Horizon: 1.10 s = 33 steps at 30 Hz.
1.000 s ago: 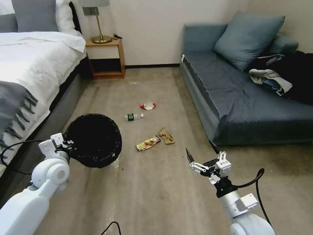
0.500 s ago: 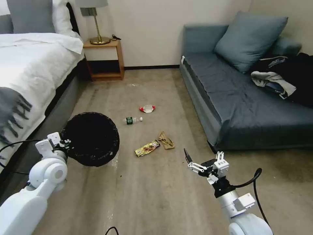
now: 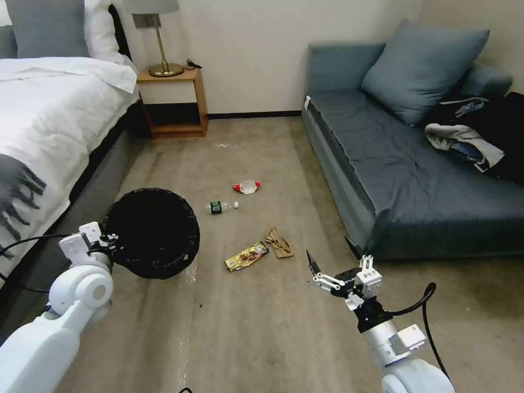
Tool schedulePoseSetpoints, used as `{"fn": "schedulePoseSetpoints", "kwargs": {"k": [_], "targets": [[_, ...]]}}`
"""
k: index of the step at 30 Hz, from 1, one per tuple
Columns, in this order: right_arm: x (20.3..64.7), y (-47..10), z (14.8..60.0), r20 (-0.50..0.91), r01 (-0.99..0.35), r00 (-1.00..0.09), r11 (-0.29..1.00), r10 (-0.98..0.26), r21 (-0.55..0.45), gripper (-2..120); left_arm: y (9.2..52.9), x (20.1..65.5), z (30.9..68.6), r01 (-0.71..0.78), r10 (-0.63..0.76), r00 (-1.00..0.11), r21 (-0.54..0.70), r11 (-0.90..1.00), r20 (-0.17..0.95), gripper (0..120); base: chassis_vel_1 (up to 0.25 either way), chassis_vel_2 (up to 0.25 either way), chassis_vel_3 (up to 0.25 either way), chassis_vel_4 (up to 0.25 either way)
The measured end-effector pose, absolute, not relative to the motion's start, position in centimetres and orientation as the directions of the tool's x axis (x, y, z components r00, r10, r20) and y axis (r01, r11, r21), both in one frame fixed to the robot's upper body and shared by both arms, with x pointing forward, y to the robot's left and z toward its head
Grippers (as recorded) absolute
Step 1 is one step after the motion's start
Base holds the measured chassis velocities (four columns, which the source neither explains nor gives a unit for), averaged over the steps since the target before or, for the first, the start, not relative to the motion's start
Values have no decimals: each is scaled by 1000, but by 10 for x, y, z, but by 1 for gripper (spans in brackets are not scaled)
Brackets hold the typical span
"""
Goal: Pick up the trash bin, then pick up the garbage on the floor and place it into the trash bin.
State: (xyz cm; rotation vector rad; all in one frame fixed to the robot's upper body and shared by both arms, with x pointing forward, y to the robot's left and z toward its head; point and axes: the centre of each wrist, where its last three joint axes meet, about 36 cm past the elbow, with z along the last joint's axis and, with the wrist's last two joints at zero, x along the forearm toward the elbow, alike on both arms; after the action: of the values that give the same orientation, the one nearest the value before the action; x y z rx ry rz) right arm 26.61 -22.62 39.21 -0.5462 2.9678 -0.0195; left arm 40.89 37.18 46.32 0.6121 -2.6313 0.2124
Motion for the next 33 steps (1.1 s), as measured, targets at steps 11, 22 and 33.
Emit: {"fn": "schedulePoseSetpoints", "kwargs": {"k": [11, 22, 33], "targets": [[264, -224, 389, -114, -365, -923, 930, -367, -33, 100, 372, 410, 461, -470, -400, -808, -62, 881, 432, 3, -90, 75, 80, -83], [267, -222, 388, -115, -371, -921, 928, -372, -32, 100, 372, 410, 462, -472, -400, -807, -68, 879, 434, 3, -78, 87, 79, -75], [272, -220, 387, -122, -378, -917, 925, -379, -34, 100, 372, 411, 463, -472, -402, -808, -65, 879, 431, 3, -80, 81, 86, -83]]}}
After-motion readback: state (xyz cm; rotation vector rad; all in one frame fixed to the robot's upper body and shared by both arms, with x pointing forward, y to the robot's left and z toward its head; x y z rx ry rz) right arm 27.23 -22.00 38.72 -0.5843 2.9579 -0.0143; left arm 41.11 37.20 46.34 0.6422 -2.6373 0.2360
